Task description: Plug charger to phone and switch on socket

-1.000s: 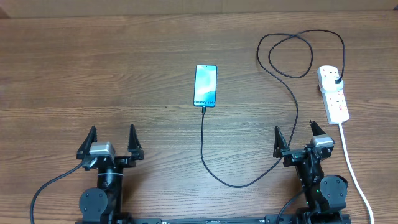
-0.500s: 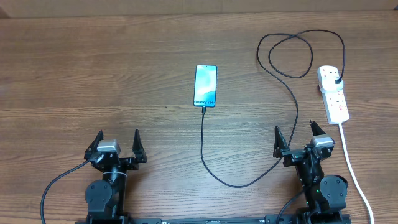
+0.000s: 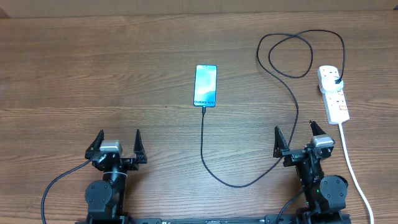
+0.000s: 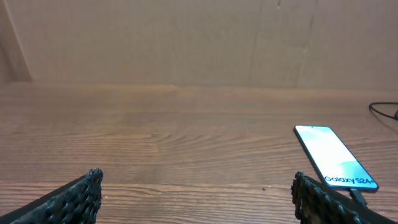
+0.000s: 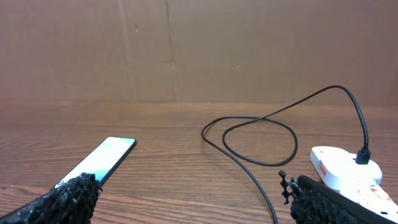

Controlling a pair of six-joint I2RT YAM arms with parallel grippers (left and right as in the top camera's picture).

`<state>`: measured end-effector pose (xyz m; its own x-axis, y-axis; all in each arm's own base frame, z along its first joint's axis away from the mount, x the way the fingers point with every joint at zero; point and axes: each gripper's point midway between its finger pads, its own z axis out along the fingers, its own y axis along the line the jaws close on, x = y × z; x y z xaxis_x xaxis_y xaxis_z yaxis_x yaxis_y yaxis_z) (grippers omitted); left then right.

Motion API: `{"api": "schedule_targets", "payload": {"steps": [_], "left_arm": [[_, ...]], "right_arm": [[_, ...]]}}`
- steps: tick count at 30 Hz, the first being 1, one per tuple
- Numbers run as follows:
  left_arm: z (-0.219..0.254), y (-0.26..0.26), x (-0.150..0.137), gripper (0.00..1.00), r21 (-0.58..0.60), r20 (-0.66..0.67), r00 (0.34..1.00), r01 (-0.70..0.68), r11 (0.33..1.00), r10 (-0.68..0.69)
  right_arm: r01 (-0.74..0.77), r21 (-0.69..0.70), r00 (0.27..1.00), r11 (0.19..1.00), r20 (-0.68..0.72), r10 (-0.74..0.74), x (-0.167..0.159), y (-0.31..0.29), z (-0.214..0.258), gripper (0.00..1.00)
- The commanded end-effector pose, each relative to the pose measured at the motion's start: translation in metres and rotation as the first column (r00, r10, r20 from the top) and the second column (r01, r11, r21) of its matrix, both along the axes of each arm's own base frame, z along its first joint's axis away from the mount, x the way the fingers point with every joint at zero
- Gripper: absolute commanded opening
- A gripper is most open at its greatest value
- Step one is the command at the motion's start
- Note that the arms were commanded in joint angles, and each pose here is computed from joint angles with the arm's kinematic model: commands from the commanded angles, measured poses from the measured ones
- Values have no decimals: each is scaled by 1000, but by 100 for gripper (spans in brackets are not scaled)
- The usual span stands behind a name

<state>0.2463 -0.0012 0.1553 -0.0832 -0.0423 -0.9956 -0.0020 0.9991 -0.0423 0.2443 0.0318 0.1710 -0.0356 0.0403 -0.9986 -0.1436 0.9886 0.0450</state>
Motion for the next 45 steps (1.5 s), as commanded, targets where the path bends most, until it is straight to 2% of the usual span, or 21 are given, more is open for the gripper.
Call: {"api": "schedule_targets", "payload": {"steps": [1,10,45], "left_arm": [[0,0,0,100,43,5,1000,5,999,-6],[0,3,0,100,-2,6,1000,-14,1000,14],[1,2,0,100,-2,6,1000,-6,1000,6]], "right_arm": [[11,-4,1000,1000,6,-11,0,-2,-2,100],[11,-4,1000,1000,6,-11,0,-2,-1,100],[11,-4,1000,1000,6,-11,0,-2,-1,100]]}}
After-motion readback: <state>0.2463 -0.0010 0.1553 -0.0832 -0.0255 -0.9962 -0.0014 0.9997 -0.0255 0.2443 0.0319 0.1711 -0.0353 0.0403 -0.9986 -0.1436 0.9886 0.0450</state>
